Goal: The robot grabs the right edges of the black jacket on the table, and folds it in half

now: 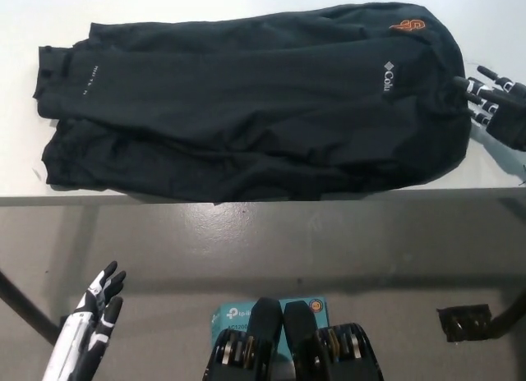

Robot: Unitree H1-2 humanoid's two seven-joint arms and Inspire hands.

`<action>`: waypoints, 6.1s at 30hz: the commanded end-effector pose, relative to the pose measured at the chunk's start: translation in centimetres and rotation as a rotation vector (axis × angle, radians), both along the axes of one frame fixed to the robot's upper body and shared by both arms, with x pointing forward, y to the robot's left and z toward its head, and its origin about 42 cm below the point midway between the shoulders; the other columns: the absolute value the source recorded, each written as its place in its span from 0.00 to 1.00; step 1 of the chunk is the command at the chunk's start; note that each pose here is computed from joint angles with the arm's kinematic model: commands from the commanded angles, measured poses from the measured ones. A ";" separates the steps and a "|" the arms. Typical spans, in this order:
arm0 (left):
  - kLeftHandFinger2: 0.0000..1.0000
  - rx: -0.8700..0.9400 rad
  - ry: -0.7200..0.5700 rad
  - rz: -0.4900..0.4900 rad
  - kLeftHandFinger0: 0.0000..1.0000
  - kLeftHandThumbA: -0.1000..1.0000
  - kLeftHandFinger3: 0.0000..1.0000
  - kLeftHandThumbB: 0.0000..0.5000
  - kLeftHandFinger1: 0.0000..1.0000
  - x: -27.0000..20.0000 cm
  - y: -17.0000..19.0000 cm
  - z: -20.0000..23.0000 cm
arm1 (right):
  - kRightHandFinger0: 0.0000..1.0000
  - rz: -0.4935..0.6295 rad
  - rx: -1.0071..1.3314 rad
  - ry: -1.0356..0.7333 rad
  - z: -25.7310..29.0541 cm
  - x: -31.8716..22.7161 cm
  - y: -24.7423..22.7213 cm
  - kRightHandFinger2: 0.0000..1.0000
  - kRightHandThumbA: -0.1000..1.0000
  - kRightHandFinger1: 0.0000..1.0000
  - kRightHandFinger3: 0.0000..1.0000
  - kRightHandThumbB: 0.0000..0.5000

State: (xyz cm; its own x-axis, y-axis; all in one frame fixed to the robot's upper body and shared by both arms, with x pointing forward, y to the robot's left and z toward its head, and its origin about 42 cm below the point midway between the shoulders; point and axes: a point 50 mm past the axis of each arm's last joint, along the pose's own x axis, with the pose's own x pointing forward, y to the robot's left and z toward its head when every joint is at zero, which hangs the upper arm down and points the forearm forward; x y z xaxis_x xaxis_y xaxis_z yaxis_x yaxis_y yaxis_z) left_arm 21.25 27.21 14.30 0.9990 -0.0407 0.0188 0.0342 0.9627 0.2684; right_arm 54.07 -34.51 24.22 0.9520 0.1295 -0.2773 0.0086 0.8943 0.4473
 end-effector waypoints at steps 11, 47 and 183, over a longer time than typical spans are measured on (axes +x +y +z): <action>1.00 0.028 -0.070 -0.013 1.00 0.98 1.00 0.10 1.00 0.5 0.6 1.3 | 1.00 -0.029 -0.023 -0.238 8.7 1.4 -2.8 1.00 1.00 1.00 1.00 0.79; 1.00 0.021 -0.070 -0.010 1.00 0.99 1.00 0.13 1.00 0.6 1.0 1.6 | 1.00 -0.014 -0.093 -0.173 3.9 1.3 -2.5 1.00 1.00 1.00 1.00 0.79; 1.00 0.049 -0.116 -0.065 1.00 1.00 1.00 0.19 1.00 2.7 1.3 3.5 | 0.00 -0.219 -0.923 -0.654 20.9 3.9 8.5 0.78 0.00 0.42 0.78 0.38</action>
State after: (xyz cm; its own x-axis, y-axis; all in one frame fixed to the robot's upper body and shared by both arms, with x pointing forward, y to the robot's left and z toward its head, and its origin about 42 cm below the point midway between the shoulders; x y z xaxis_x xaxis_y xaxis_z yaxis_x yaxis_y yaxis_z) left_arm 24.03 28.29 16.88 0.9914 -0.0795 0.1039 0.0452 0.9533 0.2986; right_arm 58.10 -29.35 37.32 0.9765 -0.1232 0.1769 0.1696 0.9456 -0.2776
